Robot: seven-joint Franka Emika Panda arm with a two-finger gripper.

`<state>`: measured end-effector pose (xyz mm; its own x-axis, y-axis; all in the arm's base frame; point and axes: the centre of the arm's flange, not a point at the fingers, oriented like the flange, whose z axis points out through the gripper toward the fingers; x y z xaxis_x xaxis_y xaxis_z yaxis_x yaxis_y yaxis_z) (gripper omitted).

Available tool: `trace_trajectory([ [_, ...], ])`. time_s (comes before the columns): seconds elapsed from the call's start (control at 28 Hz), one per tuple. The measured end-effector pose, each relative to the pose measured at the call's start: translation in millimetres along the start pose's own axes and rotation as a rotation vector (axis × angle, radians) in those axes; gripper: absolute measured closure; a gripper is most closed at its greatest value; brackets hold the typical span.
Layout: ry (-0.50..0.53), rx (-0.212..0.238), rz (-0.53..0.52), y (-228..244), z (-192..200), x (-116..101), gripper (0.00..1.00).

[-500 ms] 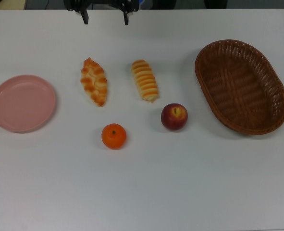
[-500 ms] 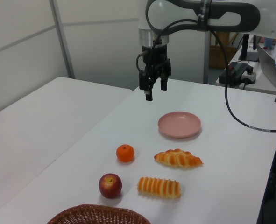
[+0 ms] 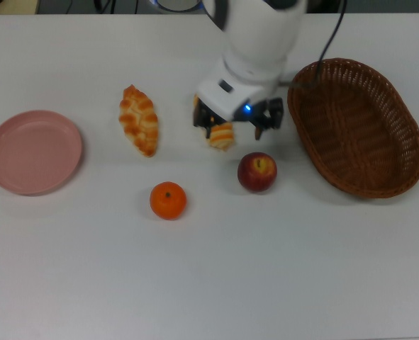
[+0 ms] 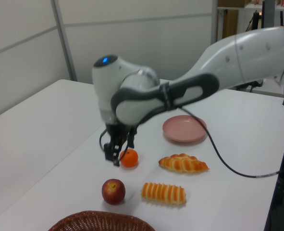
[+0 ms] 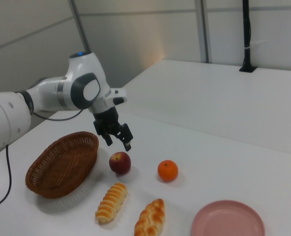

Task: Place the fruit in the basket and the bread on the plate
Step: 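Lower the gripper onto the red apple and close it, then lift the red apple and carry it into the wicker basket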

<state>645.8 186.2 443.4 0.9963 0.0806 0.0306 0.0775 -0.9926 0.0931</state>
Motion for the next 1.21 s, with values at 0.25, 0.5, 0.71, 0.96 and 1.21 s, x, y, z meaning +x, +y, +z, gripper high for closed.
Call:
trace_trajectory([
  [0.25, 0.000, -0.011, 0.023, -24, 14, 0, 0.00],
  [0.5, -0.024, -0.019, 0.004, -38, 30, -4, 0.00],
  [0.71, -0.039, -0.051, 0.008, -47, 63, -1, 0.00],
  [0.96, -0.049, -0.067, 0.000, -52, 85, 2, 0.00],
  [1.21, -0.058, -0.107, -0.008, -67, 107, -1, 0.00],
])
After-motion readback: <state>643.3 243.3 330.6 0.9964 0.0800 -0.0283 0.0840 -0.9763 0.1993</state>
